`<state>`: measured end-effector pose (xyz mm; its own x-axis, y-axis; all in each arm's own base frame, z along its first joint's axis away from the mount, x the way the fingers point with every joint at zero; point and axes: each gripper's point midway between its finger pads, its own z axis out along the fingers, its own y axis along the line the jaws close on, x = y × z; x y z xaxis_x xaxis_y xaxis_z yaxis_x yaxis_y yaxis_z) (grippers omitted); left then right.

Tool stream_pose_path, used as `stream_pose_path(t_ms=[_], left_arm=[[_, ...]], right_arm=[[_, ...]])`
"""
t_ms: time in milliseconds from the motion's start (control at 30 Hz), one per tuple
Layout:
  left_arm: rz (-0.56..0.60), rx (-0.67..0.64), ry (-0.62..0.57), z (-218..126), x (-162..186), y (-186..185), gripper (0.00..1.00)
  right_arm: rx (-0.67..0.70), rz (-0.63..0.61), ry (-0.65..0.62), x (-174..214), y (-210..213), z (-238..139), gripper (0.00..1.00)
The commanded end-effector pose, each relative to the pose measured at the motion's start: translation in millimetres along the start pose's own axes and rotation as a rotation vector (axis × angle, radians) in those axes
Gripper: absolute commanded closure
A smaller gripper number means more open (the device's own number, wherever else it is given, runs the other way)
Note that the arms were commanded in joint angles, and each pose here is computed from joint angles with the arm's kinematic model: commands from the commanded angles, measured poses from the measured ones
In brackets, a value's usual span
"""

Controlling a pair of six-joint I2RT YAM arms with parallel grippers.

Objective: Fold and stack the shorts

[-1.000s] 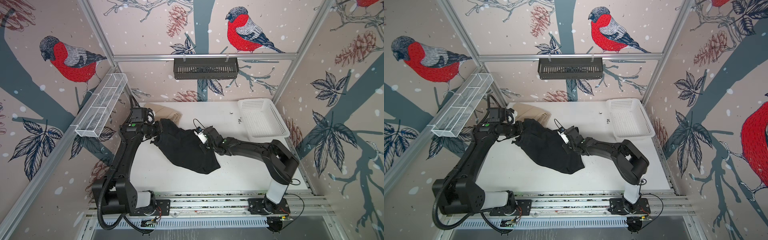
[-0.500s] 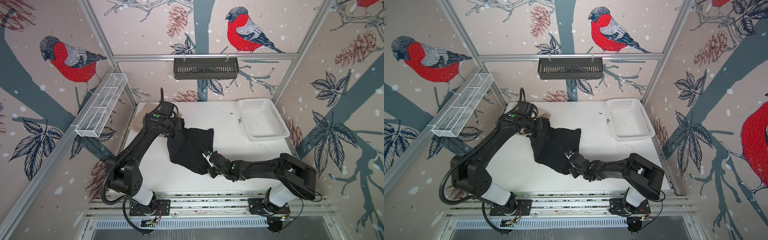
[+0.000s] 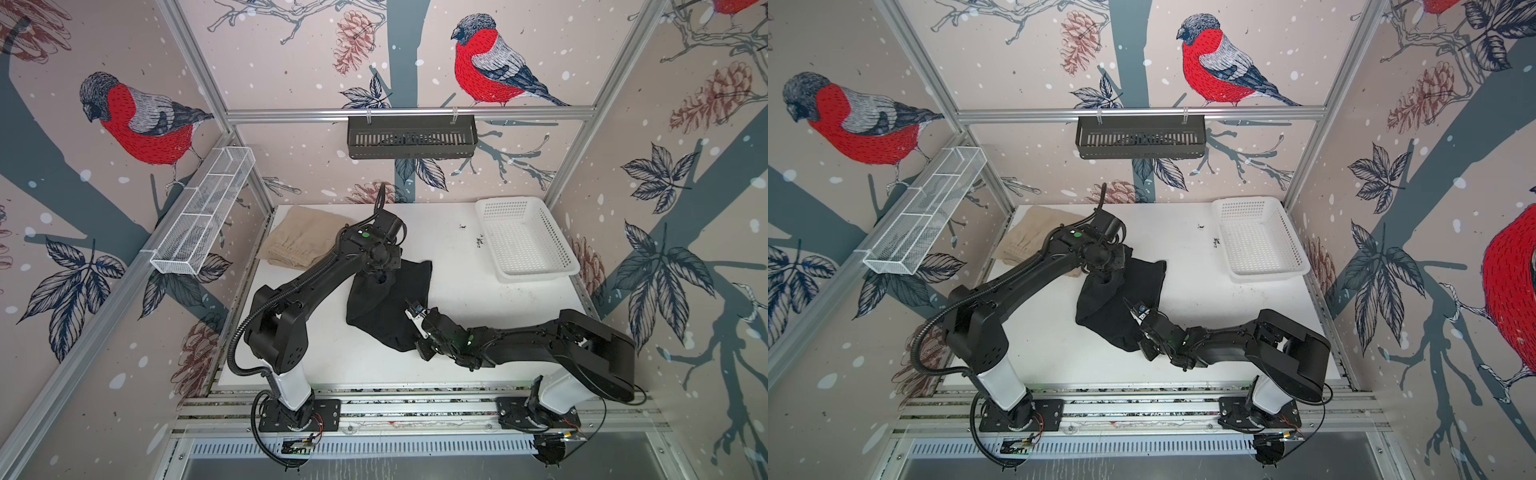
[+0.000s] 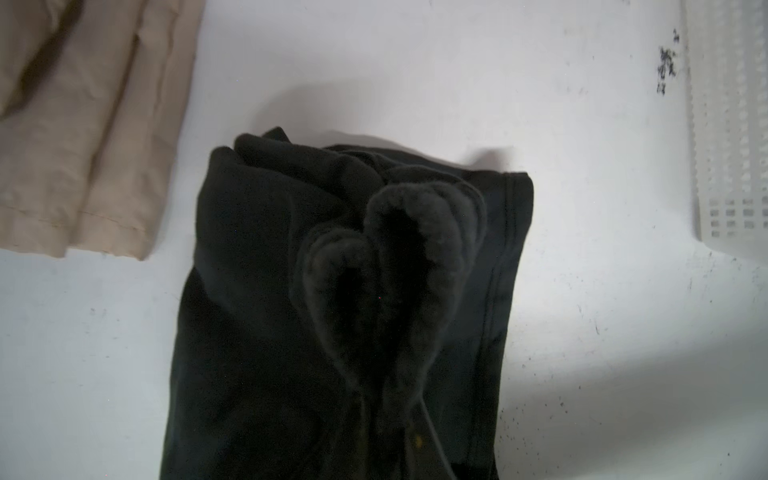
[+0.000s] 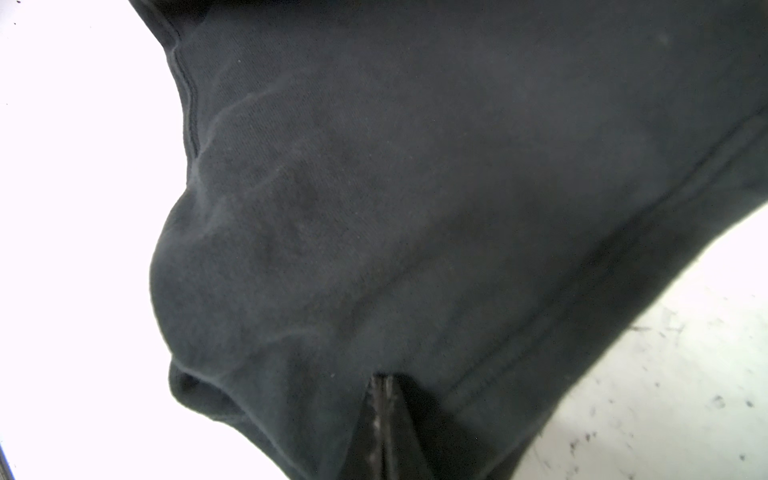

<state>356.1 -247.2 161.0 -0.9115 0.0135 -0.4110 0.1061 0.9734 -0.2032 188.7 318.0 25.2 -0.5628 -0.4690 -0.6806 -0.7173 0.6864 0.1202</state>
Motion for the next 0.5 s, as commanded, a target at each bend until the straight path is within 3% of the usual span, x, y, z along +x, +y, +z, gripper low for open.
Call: stream_pose_path(t_ms=[0,167,467], left_arm=[[0.023,0.043,0.03,8,12,-22,1.0],[0.072,0.102,0.082,27,37,-41,1.0],[0.088,0.239,0.075,42,49,-74,1.0]], right_arm=[[-0.005,-0.003,-0.011,-3,-1,2,0.97],[-0.017,-0.004,-0.015,-5,1,3,0.96],[-0.022,0.004,-0.019,-7,1,2,0.85]])
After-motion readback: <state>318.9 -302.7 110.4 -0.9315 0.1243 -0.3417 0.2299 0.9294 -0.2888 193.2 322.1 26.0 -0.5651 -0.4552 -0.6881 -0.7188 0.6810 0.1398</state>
